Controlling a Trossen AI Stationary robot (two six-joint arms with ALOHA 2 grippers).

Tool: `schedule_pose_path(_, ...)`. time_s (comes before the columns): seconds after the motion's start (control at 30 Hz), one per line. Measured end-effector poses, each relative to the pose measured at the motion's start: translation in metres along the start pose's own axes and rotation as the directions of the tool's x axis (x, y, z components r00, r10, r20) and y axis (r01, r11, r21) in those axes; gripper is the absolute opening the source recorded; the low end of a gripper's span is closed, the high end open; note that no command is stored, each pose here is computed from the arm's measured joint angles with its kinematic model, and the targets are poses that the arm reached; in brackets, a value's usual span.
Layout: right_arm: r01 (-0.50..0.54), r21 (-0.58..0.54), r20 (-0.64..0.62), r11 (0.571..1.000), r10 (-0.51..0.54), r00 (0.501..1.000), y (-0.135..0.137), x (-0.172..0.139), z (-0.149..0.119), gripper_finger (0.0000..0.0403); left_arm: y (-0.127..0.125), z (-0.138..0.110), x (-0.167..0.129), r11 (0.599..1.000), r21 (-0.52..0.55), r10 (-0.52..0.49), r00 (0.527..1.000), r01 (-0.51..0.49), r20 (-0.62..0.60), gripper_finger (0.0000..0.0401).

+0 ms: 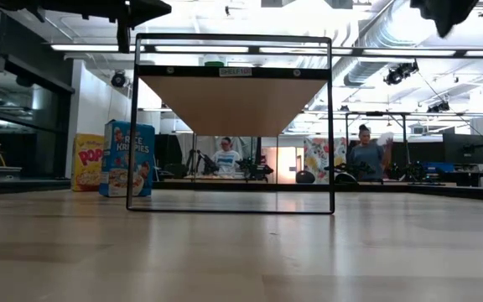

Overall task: Stack cereal on shelf
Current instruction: Put the green cereal on the shelf

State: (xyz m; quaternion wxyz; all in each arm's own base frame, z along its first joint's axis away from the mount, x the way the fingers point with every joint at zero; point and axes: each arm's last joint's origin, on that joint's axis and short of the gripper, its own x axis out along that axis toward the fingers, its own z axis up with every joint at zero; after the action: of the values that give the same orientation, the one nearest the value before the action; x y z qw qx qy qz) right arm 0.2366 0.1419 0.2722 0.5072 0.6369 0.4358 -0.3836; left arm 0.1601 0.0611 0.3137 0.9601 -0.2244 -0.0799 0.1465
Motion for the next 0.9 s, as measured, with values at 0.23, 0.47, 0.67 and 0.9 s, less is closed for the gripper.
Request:
schedule_pose_path(0.23, -0.015, -0.047, -0.064, 0.999, 0.012, 0.998, 0.003, 0.0, -0.004, 0.0252, 0.0, 0.0, 0.0, 1.0, 0.001, 0.001, 1.0, -0.001, 0.0, 0.0)
schedule_pose_path(0.47, -0.035, -0.078, -0.111, 0.996, 0.026, 0.993, 0.004, -0.001, -0.008, 0.0262, 0.0, 0.0, 0.0, 1.0, 0.001, 0.0, 1.0, 0.0, -0.001, 0.0)
schedule_pose_path(0.67, 0.106, 0.004, -0.131, 0.994, -0.104, 0.986, -0.008, -0.001, -0.01, 0.0299, 0.0, 0.0, 0.0, 1.0, 0.0, 0.0, 1.0, 0.0, -0.001, 0.0)
schedule_pose_path(0.9, 0.104, 0.056, -0.104, 0.993, -0.098, 0.99, -0.018, -0.002, -0.02, 0.0303, 0.0, 0.0, 0.0, 1.0, 0.001, 0.0, 1.0, 0.0, -0.001, 0.0)
